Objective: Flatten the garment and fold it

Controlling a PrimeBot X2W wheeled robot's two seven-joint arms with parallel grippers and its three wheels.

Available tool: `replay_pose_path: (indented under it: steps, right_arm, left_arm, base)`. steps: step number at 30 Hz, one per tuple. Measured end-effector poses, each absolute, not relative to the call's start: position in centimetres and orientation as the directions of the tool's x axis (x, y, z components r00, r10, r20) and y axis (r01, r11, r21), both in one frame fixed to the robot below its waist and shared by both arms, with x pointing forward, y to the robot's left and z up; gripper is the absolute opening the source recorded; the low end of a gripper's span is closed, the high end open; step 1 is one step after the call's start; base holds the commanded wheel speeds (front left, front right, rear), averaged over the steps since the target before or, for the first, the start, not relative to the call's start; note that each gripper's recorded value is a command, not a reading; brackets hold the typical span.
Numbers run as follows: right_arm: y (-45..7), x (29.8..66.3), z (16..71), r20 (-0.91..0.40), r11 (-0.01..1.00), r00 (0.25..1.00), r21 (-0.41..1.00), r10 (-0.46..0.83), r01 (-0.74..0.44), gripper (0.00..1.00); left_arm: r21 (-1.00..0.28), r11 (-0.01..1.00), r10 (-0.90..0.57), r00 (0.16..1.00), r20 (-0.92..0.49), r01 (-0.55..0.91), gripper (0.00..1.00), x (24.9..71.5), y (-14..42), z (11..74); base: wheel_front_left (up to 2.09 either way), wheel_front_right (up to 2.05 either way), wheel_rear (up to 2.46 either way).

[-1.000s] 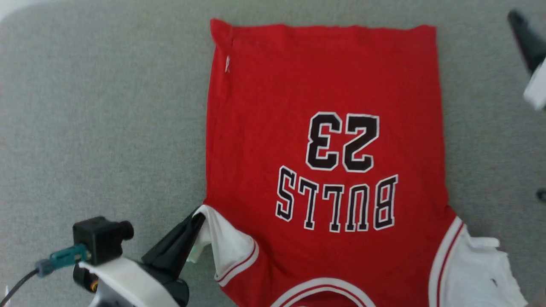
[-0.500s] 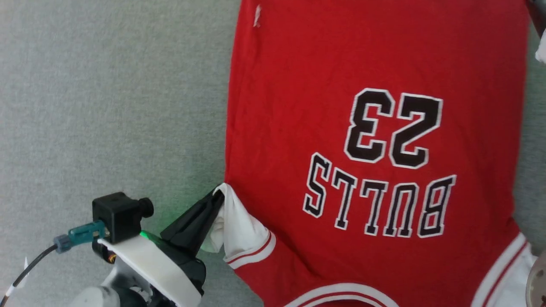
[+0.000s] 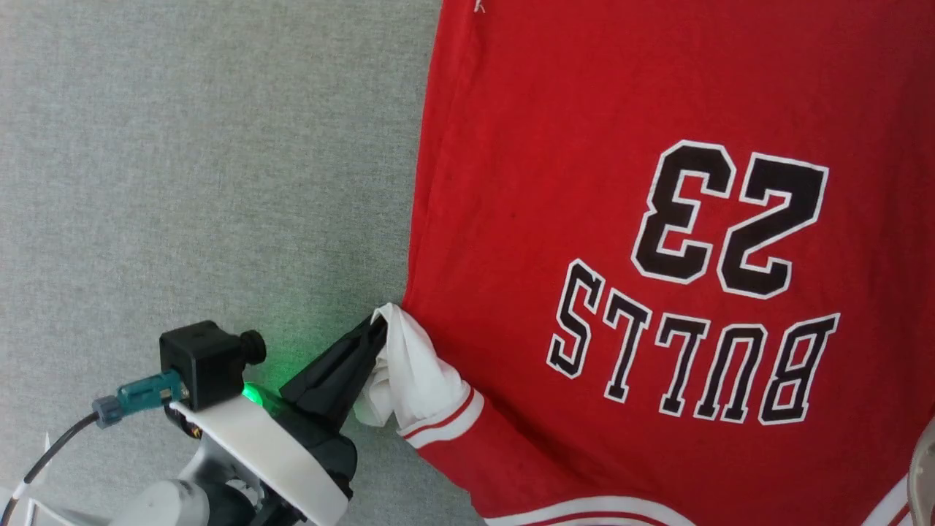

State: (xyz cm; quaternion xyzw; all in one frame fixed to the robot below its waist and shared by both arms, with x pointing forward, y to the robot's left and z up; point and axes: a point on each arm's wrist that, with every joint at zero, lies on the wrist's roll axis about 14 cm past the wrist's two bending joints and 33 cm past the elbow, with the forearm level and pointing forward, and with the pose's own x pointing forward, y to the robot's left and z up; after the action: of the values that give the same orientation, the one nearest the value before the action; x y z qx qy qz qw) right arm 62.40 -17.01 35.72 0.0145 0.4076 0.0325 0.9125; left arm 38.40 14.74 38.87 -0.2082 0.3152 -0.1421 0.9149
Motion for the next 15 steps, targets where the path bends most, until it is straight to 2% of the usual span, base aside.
replay_pose_path:
  steps: [8,15]
  right_arm:
    - [-17.7,62.3,36.1,-0.748,0.999,0.662,0.023,0.039,-0.033,0.0]
    - [-19.4,59.6,37.2,-0.786,1.0,0.619,-0.009,0.01,-0.029,0.0]
  left_arm:
    - [-0.47,0.871,-0.397,0.762,-0.512,0.138,0.0,38.6,14.7,38.8]
    - [-0.475,0.865,-0.41,0.773,-0.484,0.162,0.0,38.5,14.2,39.9]
  base:
    - [0.0,0.0,0.0]
    - [0.0,0.0,0.0]
